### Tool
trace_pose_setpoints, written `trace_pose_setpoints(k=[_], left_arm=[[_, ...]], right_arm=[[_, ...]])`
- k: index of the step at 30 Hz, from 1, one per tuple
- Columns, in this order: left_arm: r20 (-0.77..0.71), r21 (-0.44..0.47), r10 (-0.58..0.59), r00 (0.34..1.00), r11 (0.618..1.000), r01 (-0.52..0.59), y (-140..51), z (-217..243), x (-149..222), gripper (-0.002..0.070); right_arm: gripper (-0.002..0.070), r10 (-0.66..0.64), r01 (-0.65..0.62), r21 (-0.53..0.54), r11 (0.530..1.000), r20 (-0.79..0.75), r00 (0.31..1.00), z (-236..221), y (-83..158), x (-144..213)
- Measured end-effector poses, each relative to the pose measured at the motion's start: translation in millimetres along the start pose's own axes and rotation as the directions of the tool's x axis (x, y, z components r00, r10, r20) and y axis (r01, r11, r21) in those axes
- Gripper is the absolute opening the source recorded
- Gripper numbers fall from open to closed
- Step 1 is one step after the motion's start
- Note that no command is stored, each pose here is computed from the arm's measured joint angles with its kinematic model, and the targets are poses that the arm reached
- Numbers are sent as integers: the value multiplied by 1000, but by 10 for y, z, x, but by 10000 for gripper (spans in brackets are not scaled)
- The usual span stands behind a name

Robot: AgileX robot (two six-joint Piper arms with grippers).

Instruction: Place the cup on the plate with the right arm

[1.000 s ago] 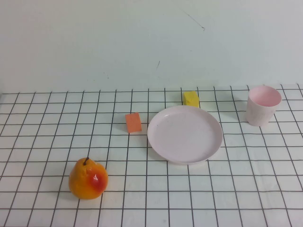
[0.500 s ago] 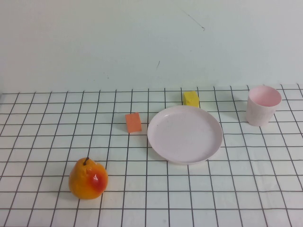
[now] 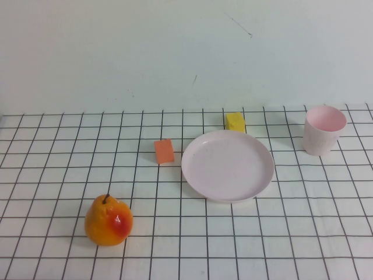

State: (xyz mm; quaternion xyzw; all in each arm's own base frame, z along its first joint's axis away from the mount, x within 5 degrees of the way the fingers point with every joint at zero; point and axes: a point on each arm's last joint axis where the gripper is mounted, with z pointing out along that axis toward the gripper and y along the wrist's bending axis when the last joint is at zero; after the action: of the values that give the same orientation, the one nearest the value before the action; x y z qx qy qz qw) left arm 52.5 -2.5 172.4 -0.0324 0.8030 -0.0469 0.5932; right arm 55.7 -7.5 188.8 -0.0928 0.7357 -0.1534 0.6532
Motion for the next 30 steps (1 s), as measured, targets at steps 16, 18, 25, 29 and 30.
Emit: trace_pose_setpoints(k=[16,18,25,29,30], left_arm=[[0,0,0,1000,1000,0,0,0,0,-3],[0,0,0,1000,1000,0,0,0,0,-3],[0,0,0,1000,1000,0,0,0,0,-3],[0,0,0,1000,1000,0,0,0,0,-3],[0,0,0,1000,1000,0,0,0,0,-3]], right_arm=[[-2,114,-195,10,981,784,611,-425,-235,-933],[-2,111,-202,22,979,776,621,-521,-331,-1145],[-2,126,-228,57,972,692,711,-877,-666,-1849],[-2,178,-243,48,969,548,817,-765,-792,-2125],[-2,190,-242,47,969,486,853,-679,-810,-2164]])
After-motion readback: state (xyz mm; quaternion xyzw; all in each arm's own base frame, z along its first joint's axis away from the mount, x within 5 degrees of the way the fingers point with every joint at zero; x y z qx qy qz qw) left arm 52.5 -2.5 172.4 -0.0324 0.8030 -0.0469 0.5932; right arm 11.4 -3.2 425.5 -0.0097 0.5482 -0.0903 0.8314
